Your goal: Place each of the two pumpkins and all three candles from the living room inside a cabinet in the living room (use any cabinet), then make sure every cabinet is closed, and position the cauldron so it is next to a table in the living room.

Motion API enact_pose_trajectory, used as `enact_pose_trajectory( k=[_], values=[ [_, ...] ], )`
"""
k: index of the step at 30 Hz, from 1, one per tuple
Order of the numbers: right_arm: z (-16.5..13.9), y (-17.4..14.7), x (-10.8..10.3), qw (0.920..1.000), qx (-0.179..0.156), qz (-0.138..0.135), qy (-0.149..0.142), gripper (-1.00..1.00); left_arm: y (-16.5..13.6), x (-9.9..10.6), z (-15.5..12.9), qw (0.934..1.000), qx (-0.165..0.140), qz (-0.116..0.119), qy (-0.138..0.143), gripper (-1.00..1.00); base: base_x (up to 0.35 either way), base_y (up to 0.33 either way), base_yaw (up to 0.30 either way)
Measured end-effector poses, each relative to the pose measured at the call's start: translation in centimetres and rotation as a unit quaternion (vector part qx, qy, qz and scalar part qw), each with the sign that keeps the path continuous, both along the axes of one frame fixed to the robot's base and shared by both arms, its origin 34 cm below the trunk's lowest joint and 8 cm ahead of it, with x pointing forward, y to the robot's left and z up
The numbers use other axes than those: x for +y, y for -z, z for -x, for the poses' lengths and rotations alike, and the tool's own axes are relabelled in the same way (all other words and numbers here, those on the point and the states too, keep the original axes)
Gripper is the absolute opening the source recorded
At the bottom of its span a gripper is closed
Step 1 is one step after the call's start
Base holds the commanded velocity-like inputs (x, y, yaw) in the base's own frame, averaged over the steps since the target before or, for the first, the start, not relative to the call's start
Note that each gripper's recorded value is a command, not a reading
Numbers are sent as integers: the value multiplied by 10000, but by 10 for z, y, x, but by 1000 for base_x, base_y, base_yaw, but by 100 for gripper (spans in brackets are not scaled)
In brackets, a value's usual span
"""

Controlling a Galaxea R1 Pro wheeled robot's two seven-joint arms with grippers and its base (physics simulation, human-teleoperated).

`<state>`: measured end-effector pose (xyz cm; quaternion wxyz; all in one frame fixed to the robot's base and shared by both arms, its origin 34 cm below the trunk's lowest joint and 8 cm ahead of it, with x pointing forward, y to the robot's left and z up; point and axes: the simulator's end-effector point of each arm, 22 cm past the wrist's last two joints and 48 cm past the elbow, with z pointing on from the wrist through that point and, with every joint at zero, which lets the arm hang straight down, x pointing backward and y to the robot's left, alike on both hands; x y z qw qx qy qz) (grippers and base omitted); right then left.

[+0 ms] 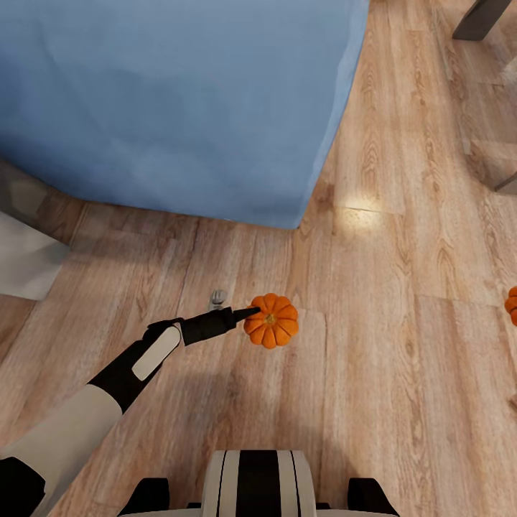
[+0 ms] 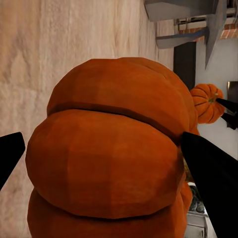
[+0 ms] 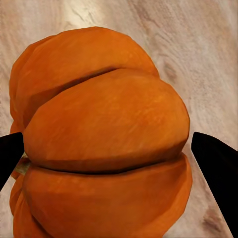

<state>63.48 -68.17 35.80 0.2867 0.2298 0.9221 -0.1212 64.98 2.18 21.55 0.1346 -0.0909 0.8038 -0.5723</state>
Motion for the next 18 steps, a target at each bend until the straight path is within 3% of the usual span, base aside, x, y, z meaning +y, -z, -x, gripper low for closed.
enact_pose_trajectory(
  k=[13, 18],
  values=[
    [-5, -20, 2, 9998, -194, -29, -13, -100, -25, -5, -9, 9998, -163, 72, 11, -100, 0, 0, 0],
    [-7, -32, 1, 9996, -294, -22, -8, -100, -42, -19, -10, 9996, -223, 181, 81, -100, 0, 0, 0]
  ],
)
